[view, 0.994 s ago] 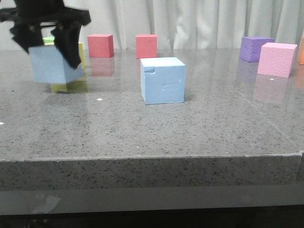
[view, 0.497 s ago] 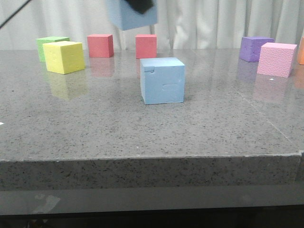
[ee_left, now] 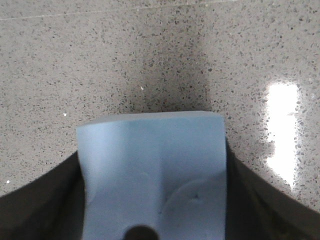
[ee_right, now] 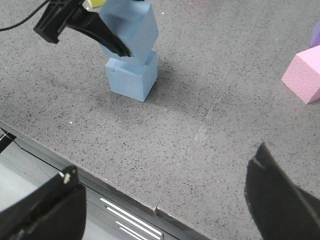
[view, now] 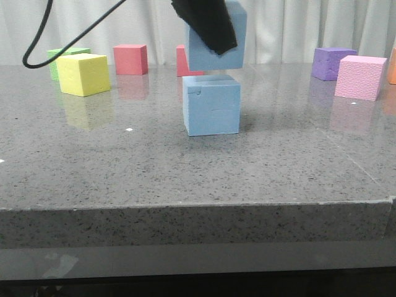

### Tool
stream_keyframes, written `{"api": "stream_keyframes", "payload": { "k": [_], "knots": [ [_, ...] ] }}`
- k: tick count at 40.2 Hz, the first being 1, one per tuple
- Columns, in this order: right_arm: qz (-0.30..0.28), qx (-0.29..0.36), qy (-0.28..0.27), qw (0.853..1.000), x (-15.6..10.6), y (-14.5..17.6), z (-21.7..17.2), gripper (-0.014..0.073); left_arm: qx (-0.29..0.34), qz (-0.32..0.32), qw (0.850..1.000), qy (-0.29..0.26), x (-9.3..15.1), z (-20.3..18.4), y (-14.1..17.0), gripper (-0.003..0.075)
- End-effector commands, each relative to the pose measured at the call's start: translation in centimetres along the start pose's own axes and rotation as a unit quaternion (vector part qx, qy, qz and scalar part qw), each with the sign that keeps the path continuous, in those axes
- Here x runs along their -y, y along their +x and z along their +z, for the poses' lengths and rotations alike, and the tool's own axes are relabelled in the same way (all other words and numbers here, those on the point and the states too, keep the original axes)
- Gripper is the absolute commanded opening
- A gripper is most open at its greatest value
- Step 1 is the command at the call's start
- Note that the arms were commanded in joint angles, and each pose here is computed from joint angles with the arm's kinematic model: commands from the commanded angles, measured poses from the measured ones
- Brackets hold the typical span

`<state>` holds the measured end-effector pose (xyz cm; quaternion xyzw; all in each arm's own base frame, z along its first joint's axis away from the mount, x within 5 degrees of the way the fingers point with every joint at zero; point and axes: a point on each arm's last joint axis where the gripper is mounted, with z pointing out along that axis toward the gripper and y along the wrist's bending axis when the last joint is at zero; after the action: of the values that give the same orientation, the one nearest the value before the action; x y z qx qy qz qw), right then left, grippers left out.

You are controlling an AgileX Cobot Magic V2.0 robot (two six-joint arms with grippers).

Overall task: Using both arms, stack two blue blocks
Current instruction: 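Lower the cube onto the placed blue cube and open the left gripper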

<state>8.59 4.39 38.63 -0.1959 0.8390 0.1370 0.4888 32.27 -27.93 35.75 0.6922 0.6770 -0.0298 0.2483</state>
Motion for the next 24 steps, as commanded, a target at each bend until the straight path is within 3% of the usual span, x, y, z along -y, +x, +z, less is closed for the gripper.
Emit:
{"api": "stream_keyframes", "payload": {
  "k": [1,12,24],
  "knots": [
    [0.003,0.046,0.003,0.999,0.0,-1.2,-0.5,0.0646,0.036,0.008,0.999,-0.031,0.1,-3.1,-0.9,0.0345],
    [0.003,0.046,0.003,0.999,0.0,-1.2,-0.5,0.0646,0.024,0.007,1.0,-0.017,0.1,-2.1,-0.7,0.039],
    [0.003,0.046,0.003,0.999,0.0,-1.2,-0.5,0.0646,0.019,-0.005,1.0,-0.012,0.0,-1.4,-0.7,0.0616]
  ]
}}
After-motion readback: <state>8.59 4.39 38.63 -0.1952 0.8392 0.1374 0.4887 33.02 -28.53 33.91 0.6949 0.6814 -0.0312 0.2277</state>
